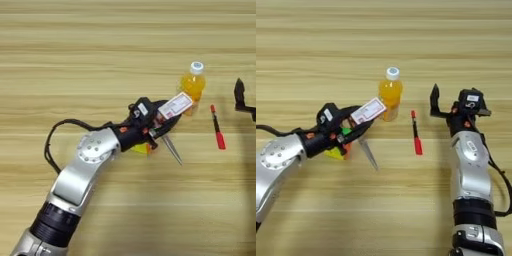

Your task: Move the objects on the table

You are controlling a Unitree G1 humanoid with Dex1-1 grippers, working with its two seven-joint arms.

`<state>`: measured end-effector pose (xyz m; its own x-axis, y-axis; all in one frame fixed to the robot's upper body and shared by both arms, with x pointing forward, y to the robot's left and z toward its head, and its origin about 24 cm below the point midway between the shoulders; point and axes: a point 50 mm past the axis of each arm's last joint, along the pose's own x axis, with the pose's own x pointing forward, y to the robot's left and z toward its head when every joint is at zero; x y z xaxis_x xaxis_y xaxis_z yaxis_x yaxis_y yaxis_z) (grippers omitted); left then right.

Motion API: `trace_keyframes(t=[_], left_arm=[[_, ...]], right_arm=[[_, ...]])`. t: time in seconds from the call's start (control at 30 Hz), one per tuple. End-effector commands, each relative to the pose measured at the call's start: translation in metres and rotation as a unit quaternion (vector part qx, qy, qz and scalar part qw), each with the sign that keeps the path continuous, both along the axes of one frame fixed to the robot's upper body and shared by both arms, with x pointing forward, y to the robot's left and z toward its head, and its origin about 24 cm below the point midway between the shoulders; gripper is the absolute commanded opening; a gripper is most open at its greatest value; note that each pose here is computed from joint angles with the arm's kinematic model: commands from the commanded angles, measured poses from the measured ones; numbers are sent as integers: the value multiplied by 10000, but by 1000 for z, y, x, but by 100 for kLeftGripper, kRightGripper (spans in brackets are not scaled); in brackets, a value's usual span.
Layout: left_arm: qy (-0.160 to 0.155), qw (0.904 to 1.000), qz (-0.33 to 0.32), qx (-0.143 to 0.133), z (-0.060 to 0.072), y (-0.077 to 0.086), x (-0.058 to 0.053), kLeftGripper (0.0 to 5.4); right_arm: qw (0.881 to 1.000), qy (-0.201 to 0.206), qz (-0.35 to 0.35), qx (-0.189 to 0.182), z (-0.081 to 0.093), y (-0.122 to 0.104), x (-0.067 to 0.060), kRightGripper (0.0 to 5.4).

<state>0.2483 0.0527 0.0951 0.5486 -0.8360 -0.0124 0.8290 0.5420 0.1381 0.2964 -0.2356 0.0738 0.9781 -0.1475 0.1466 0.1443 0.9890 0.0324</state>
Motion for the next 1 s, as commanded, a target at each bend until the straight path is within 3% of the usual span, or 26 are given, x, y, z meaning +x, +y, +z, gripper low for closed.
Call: trace_keyframes(t=[0.03,0.17,0.33,0.67,1.0], left_arm=[[1,9997,-216,140,4,-13,6,203],[116,9989,-403,218,1,-24,12,203],[414,9969,-542,392,-15,-34,17,203],[795,9930,-540,690,-44,-38,21,203],[1008,9897,-558,852,-57,-39,25,203]], right_arm=[[9999,-98,-135,6,5,-4,2,540],[9998,-108,-184,11,5,-6,2,540],[9996,-151,-218,13,8,-7,1,540],[9996,-156,-242,25,8,-7,1,540],[9996,-138,-240,28,7,-7,1,540]])
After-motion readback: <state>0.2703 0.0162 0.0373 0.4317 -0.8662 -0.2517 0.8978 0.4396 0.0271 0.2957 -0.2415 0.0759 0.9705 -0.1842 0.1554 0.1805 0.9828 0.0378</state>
